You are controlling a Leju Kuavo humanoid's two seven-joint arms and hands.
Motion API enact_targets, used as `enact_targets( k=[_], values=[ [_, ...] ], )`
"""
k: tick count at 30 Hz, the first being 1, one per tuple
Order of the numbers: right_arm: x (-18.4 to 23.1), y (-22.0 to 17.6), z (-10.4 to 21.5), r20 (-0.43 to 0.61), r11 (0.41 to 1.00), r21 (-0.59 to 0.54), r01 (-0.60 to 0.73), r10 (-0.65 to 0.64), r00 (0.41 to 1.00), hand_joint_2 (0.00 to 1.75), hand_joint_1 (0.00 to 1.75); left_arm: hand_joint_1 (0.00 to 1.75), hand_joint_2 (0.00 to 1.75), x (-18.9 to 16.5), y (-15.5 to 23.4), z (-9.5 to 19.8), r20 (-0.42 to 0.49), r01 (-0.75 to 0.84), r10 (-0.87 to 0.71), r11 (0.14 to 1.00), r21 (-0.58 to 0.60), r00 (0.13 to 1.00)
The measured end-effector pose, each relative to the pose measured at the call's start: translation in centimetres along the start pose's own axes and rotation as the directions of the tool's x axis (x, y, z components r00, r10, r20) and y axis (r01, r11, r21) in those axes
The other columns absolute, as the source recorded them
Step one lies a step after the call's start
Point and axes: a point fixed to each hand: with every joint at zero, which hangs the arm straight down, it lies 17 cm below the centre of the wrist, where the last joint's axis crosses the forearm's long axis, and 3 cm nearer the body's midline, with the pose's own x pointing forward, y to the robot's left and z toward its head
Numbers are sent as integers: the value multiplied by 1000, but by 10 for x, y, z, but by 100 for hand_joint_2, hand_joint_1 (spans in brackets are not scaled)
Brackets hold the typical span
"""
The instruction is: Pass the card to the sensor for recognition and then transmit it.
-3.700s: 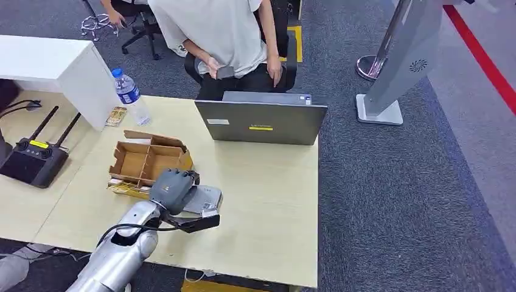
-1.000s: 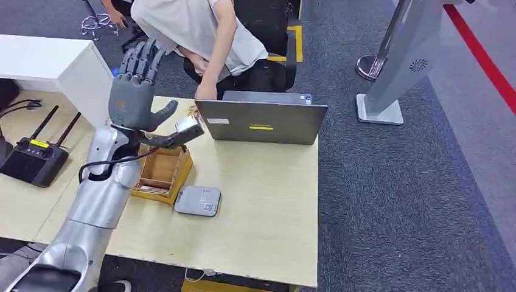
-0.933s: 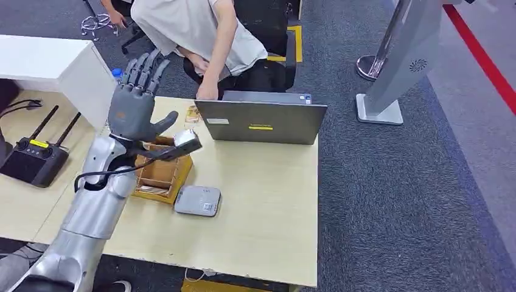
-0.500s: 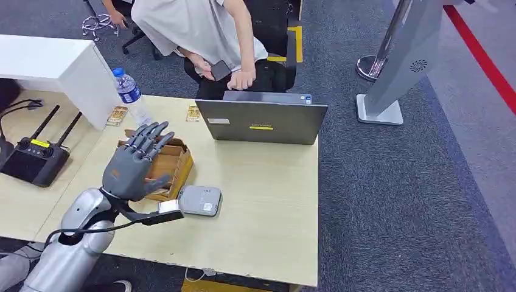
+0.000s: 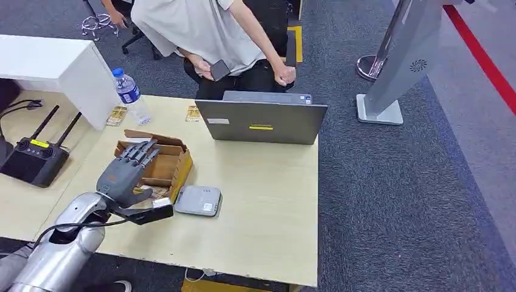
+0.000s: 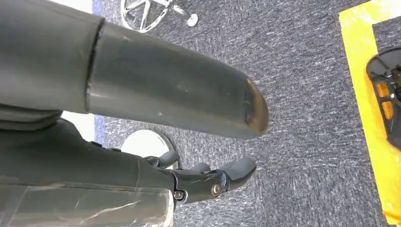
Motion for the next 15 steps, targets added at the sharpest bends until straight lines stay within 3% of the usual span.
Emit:
enact_targets(
  k=[11, 15],
  values=[
    [1, 0, 0, 3, 1000, 1, 1, -1, 1000, 0, 0, 0, 175, -12, -10, 2, -25, -6, 5, 999, -35, 1000],
    [0, 0, 0, 3, 1000, 0, 1, -1, 1000, 0, 0, 0, 175, -8, -5, 1, -9, -4, 4, 1000, 4, 1000]
  ],
)
